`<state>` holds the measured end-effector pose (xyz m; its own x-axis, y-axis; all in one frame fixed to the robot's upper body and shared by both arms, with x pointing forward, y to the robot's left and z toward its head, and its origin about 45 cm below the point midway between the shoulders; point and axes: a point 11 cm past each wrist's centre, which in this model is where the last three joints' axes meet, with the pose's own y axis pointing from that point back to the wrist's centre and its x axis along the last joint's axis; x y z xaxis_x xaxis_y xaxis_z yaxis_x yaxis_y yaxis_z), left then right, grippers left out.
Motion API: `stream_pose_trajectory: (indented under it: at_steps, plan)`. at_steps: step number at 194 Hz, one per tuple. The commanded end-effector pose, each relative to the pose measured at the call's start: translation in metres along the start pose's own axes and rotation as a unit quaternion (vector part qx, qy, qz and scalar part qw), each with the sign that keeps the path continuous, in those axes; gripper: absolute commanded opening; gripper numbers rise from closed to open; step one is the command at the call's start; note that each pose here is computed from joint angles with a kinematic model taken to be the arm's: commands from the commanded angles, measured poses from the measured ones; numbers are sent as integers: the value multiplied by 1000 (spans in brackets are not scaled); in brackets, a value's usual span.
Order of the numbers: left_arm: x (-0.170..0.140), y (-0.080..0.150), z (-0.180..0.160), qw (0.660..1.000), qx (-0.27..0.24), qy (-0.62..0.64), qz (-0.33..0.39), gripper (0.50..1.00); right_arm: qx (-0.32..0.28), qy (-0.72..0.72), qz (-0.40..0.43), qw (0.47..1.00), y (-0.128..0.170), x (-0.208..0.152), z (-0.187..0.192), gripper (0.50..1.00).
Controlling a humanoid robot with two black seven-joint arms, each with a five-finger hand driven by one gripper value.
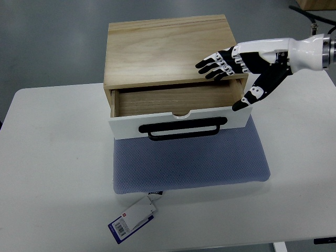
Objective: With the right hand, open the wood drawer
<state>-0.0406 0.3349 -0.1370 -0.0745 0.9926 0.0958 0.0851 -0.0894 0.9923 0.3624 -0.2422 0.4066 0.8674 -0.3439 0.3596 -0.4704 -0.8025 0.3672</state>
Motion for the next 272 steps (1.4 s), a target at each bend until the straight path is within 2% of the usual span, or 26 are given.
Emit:
stream_pose_trajectory:
  at_steps: [1, 27, 63, 73, 74, 76, 89, 100, 103, 140, 150, 151, 154, 170, 272]
  plan:
    - [0, 0, 0, 1000, 0, 0, 0, 1000, 11, -50, 48, 998, 17, 29, 10, 936]
    - [0, 0, 0, 1000, 0, 0, 0, 1000, 45, -153, 122, 980, 38, 73, 33, 936]
    - [0, 0, 0, 1000, 0, 0, 0, 1000, 98, -310, 216, 921, 58, 113, 93, 936]
    - [0, 0, 0, 1000, 0, 0, 0, 1000, 98, -310, 216, 920, 58, 113, 93, 936]
    - [0, 0, 0, 1000, 0, 0, 0, 1000, 111, -346, 237, 901, 61, 118, 110, 936]
    - [0, 0, 0, 1000, 0, 0, 0, 1000, 115, -354, 242, 896, 61, 120, 114, 936]
    - [0, 0, 0, 1000, 0, 0, 0, 1000, 135, -391, 259, 872, 56, 123, 131, 936]
    - [0, 0, 0, 1000, 0, 0, 0, 1000, 135, -391, 259, 872, 56, 123, 131, 936]
    - [0, 0, 0, 1000, 0, 1, 0, 1000, 148, -419, 284, 850, 46, 126, 144, 936]
    - [0, 0, 0, 1000, 0, 0, 0, 1000, 120, -481, 362, 789, 2, 113, 184, 936]
    - [0, 0, 0, 1000, 0, 0, 0, 1000, 120, -481, 362, 789, 2, 113, 184, 936]
    - [0, 0, 0, 1000, 0, 0, 0, 1000, 119, -505, 377, 768, -7, 108, 192, 936]
    - [0, 0, 0, 1000, 0, 0, 0, 1000, 118, -517, 383, 756, -10, 106, 197, 936]
    - [0, 0, 0, 1000, 0, 0, 0, 1000, 112, -543, 401, 730, -19, 98, 210, 936]
    - [0, 0, 0, 1000, 0, 0, 0, 1000, 99, -552, 400, 725, -26, 85, 224, 938]
